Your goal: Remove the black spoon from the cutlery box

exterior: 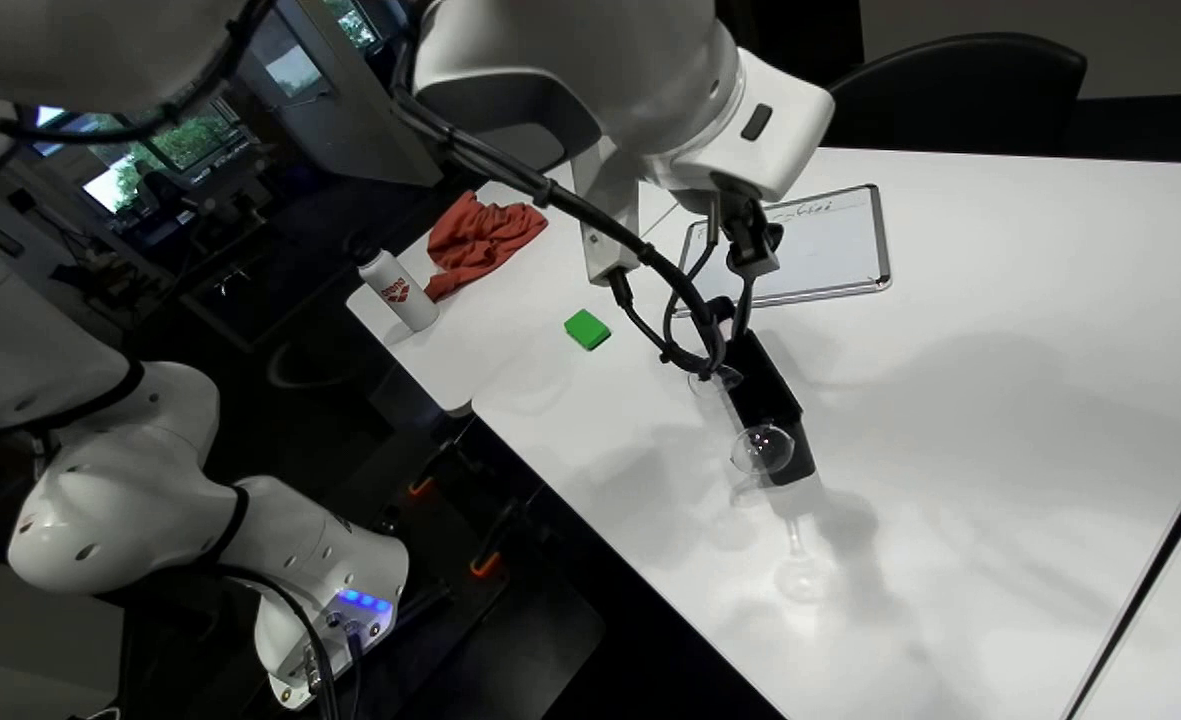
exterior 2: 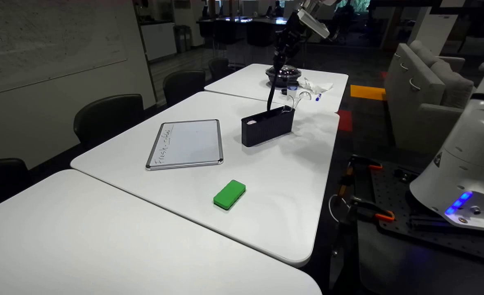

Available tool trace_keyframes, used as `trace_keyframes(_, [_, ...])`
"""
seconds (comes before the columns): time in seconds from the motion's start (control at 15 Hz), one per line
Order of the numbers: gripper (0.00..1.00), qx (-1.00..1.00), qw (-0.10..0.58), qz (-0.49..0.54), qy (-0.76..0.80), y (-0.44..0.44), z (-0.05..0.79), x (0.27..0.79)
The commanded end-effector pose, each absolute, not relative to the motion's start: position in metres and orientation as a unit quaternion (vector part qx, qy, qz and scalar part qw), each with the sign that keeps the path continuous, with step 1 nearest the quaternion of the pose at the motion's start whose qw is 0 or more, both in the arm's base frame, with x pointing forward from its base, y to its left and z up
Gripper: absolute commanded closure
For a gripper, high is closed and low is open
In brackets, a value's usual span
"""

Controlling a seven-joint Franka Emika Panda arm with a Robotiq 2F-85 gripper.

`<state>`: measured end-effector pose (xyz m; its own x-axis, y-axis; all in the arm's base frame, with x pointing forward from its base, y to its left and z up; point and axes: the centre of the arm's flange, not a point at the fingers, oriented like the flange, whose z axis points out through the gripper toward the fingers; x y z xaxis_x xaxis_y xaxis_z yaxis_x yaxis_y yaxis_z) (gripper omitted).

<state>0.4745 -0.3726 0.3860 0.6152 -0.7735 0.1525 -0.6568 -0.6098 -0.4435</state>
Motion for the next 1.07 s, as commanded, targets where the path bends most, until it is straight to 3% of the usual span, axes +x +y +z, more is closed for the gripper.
trace_keyframes(0.0, [0.98, -0.87, 0.137, -0.202, 0.429, -0.361, 0.446, 0.454])
trace_keyframes(0.4, [0.98, -0.843, -0.021, -0.255, 0.473, -0.384, 0.473, 0.477])
trace_keyframes(1.0, [0.98, -0.764, -0.22, -0.194, 0.575, -0.449, 0.34, 0.549])
